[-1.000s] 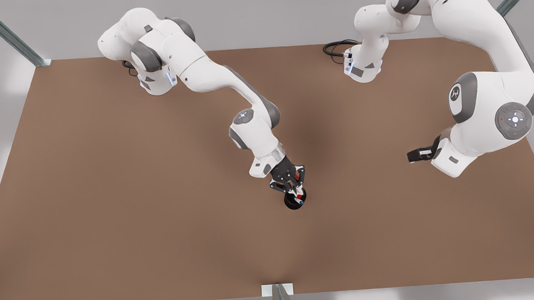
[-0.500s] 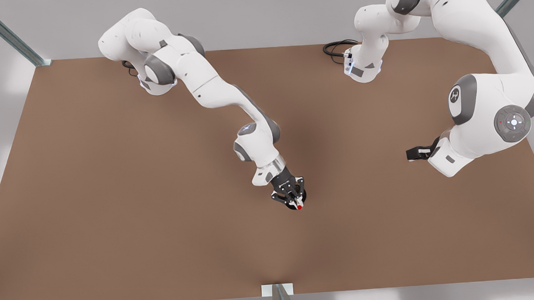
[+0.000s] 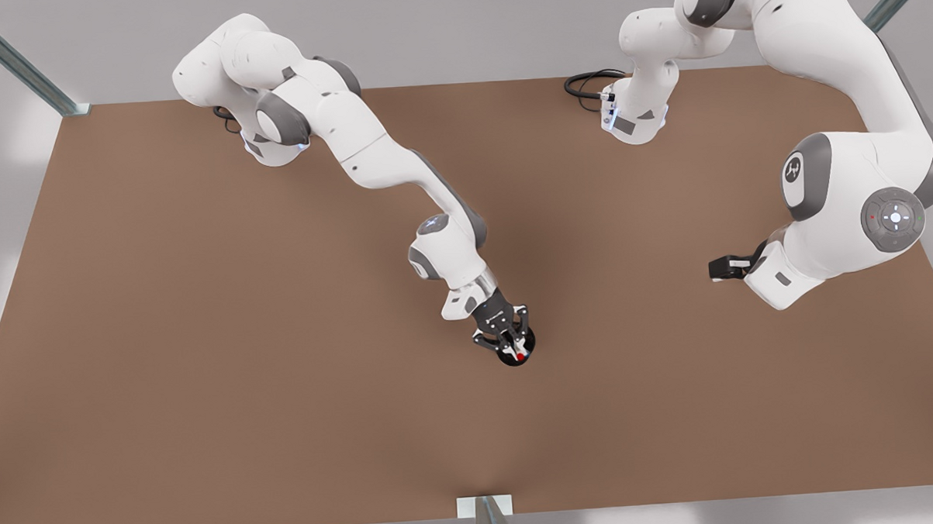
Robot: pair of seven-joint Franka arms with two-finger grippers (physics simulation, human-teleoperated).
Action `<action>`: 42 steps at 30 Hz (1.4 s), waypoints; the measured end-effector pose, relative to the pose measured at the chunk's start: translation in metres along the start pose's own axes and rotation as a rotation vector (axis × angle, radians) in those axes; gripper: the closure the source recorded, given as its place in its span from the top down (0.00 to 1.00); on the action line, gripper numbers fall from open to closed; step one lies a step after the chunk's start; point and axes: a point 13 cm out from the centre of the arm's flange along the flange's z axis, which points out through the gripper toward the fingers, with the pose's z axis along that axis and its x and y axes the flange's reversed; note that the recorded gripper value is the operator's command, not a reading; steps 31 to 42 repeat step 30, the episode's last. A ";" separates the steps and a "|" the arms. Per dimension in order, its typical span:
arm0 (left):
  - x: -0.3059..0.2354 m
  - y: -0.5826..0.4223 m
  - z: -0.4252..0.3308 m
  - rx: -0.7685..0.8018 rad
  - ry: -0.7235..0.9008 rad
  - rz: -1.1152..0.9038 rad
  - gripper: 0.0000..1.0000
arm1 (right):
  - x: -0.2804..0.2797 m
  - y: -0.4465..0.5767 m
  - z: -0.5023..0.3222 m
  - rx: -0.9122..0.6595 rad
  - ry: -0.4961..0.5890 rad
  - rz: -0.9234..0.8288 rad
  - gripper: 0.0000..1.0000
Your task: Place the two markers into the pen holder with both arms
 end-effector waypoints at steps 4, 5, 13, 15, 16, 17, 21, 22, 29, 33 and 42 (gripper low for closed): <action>0.000 0.000 0.000 0.000 -0.001 0.008 1.00 | -0.002 0.001 -0.002 -0.008 -0.012 -0.004 1.00; 0.000 0.000 0.000 0.000 -0.001 0.010 1.00 | -0.006 0.001 -0.003 -0.009 -0.018 -0.002 1.00; 0.010 -0.003 -0.020 0.004 -0.022 0.030 1.00 | -0.219 -0.095 -0.209 0.097 -0.044 0.182 1.00; 0.031 0.013 -0.056 0.003 -0.066 0.011 1.00 | -0.296 -0.207 -0.335 0.215 -0.021 0.279 1.00; 0.039 0.021 -0.066 0.003 -0.074 0.002 1.00 | -0.310 -0.255 -0.388 0.286 0.019 0.302 1.00; 0.044 0.025 -0.071 0.002 -0.074 -0.002 1.00 | -0.312 -0.298 -0.430 0.345 0.073 0.339 1.00; 0.052 0.026 -0.070 0.002 -0.052 0.009 1.00 | -0.258 -0.432 -0.554 0.542 0.335 0.508 1.00; 0.053 0.026 -0.070 0.002 -0.048 0.012 1.00 | -0.240 -0.452 -0.573 0.575 0.397 0.540 1.00; 0.054 0.027 -0.063 0.000 -0.024 0.027 1.00 | -0.165 -0.423 -0.518 0.522 0.774 0.484 1.00; 0.054 0.027 -0.063 0.000 -0.023 0.029 1.00 | -0.166 -0.414 -0.502 0.522 0.800 0.446 1.00; 0.054 0.027 -0.063 0.000 -0.023 0.029 1.00 | -0.166 -0.414 -0.502 0.522 0.800 0.446 1.00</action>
